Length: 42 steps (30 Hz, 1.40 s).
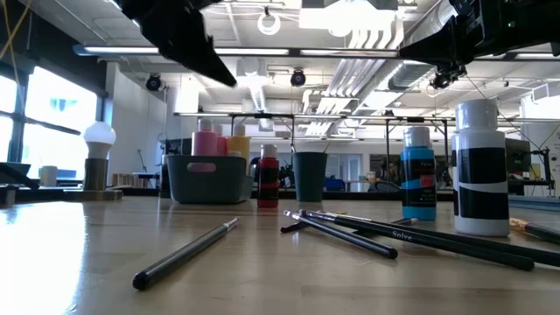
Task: Pick & Place Paint Supplies
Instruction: Put the small green paint bottle into the green bin
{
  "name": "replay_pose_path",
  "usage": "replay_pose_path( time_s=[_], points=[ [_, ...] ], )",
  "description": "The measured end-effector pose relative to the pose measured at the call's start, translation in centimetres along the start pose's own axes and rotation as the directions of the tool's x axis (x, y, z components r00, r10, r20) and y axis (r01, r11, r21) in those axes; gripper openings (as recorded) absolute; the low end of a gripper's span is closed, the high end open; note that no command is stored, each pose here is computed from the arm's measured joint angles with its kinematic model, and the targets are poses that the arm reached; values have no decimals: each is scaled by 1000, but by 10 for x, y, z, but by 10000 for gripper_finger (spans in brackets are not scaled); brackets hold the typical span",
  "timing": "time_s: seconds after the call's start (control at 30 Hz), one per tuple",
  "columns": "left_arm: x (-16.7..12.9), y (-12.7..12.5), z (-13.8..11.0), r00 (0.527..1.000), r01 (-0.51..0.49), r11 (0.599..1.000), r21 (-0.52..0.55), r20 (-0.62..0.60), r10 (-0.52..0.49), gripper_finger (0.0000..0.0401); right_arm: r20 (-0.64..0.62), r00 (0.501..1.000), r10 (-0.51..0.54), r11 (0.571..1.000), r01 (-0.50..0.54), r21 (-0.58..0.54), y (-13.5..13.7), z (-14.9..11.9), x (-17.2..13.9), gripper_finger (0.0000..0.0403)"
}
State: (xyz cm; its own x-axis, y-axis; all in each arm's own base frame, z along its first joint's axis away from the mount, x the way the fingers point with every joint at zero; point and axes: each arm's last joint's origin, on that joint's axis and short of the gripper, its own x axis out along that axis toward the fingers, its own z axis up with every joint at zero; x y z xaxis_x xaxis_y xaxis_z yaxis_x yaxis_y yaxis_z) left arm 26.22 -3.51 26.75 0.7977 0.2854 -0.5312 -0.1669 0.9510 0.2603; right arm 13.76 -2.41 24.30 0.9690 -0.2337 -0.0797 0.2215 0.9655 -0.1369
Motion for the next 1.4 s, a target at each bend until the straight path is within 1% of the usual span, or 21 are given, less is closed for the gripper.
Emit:
replay_pose_path(
  time_s=[0.17, 0.23, 0.43, 0.7, 0.93, 1.03, 1.13, 1.4],
  points=[
    [-34, 17, 2, 999, -17, 999, 38, 39, 16, 248, 0, 1000, 0, 1000, 0, 0, 0, 0, 0, 4],
    [-47, 24, 4, 997, -24, 999, 38, 70, 21, 248, -1, 1000, 0, 1000, 0, 0, 0, 0, 0, 4],
    [-77, 41, -2, 995, -47, 999, 22, 92, 45, 248, 0, 1000, 0, 1000, 0, 0, 0, 0, 0, 4],
    [-102, 72, -15, 988, -137, 990, -42, 67, 140, 248, -1, 1000, 0, 1000, 0, 0, 0, 0, 0, 4],
    [-122, 101, -25, 979, -165, 975, -148, 94, 180, 248, -1, 1000, 0, 1000, 0, -3, 0, 0, 0, 4],
    [-129, 111, -30, 972, -195, 963, -188, 94, 215, 248, 0, 1000, 0, 1000, 0, -3, 0, 0, 0, 4],
    [-133, 119, -36, 962, -248, 944, -218, 60, 266, 248, 0, 1000, 0, 1000, 0, -3, 0, 0, 0, 4],
    [-135, 142, -48, 909, -411, 863, -292, -58, 413, 248, 0, 1000, -1, 1000, 1, -4, 0, 0, 0, 4]
  ],
)
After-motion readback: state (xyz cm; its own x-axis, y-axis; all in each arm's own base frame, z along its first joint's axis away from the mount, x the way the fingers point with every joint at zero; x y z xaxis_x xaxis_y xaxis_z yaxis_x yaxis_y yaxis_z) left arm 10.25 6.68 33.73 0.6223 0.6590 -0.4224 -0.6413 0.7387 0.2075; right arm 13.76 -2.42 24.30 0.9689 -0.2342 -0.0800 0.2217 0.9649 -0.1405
